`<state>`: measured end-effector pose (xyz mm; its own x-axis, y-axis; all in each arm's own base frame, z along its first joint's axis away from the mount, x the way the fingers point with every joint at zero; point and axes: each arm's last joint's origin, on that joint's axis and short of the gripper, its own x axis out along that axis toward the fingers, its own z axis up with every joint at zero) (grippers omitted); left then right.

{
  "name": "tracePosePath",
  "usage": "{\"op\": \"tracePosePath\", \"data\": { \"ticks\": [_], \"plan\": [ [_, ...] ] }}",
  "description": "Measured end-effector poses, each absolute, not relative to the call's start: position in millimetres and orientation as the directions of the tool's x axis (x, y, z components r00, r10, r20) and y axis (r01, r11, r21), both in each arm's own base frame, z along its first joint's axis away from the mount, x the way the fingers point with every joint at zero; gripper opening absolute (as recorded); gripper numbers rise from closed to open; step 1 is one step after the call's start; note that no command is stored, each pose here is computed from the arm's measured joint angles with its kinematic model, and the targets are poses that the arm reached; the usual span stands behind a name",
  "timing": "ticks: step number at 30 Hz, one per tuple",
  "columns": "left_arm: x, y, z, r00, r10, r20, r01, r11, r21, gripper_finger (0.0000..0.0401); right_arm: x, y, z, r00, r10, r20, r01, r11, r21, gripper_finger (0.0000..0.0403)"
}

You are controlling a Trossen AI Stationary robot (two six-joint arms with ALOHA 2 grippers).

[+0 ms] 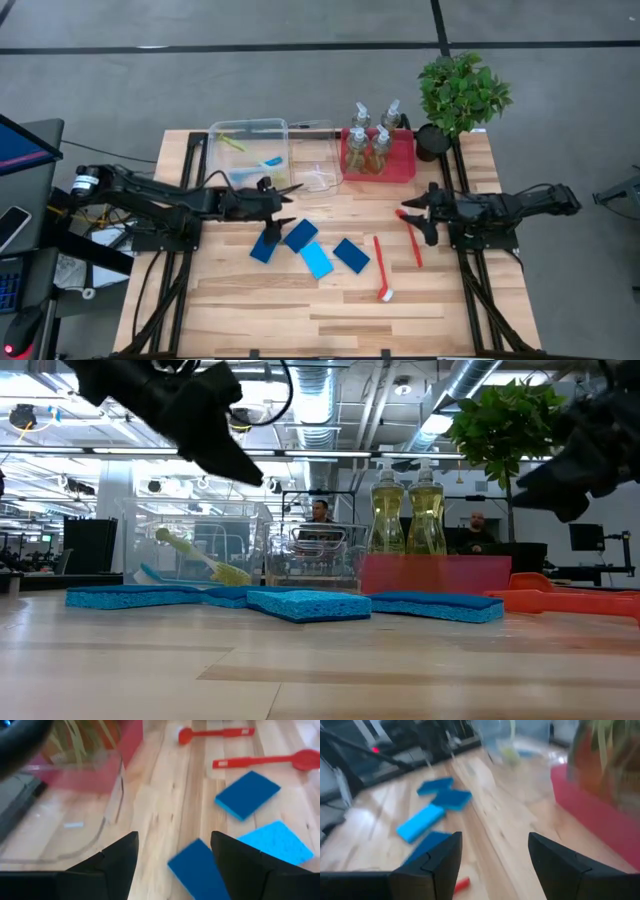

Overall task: Pick & Place Kitchen Sink Supplies
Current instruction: Put the red dish brush into the white bin

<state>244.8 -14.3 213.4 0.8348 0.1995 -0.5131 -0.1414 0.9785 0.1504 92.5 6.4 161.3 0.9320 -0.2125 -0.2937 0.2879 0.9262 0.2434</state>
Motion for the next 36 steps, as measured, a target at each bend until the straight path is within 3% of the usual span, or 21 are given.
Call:
{"op": "tracePosePath", "data": {
  "ticks": [9,19,27,36],
  "plan": [
    [238.6,-22.4,199.3,0.847,0.174,-0.502,-0.156,0.985,0.078,0.0232,100.9,8.0,159.6,0.871,-0.224,-0.437,0.356,0.901,0.247,0.0221],
    [237.4,-30.9,197.6,0.882,0.138,-0.450,-0.128,0.990,0.053,0.0232,105.5,9.1,150.5,0.708,-0.248,-0.661,0.523,0.813,0.255,0.0221],
    [237.7,-31.0,198.2,0.886,0.137,-0.444,-0.129,0.990,0.050,0.0232,108.5,12.1,144.7,0.662,-0.174,-0.729,0.524,0.803,0.284,0.0221],
    [237.8,-30.9,198.3,0.886,0.137,-0.443,-0.132,0.990,0.044,0.0232,106.1,11.7,138.8,0.598,-0.182,-0.780,0.566,0.785,0.251,0.0221]
  ]
}}
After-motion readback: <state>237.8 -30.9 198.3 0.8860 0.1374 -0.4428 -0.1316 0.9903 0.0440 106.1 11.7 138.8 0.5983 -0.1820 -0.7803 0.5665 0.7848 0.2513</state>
